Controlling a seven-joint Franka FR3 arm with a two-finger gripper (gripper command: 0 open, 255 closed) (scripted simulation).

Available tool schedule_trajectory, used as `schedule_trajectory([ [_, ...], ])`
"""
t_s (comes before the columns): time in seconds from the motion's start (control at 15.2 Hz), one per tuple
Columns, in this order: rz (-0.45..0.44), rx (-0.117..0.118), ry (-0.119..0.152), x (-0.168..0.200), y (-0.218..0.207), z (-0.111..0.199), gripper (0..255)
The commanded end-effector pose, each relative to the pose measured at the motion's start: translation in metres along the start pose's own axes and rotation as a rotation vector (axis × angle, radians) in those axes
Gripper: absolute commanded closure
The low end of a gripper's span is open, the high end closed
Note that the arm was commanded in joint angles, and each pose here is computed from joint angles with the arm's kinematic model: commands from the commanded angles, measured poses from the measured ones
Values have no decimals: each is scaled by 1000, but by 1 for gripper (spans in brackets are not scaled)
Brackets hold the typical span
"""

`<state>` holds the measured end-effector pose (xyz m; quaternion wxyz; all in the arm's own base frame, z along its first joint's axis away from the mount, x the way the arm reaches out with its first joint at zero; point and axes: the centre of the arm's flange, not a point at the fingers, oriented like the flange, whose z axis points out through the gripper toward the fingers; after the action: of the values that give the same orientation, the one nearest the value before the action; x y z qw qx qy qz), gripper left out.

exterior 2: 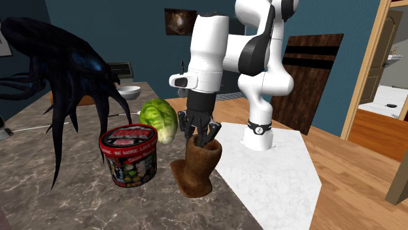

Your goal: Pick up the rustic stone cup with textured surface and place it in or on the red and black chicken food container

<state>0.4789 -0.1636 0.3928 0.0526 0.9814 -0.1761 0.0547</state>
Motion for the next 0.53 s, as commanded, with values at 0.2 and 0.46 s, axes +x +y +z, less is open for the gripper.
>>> schedule_trajectory([
  [0.2, 0, 0, 1, 3, 2, -26, 255],
  [0.46, 0, 0, 1, 6, 3, -47, 255],
])
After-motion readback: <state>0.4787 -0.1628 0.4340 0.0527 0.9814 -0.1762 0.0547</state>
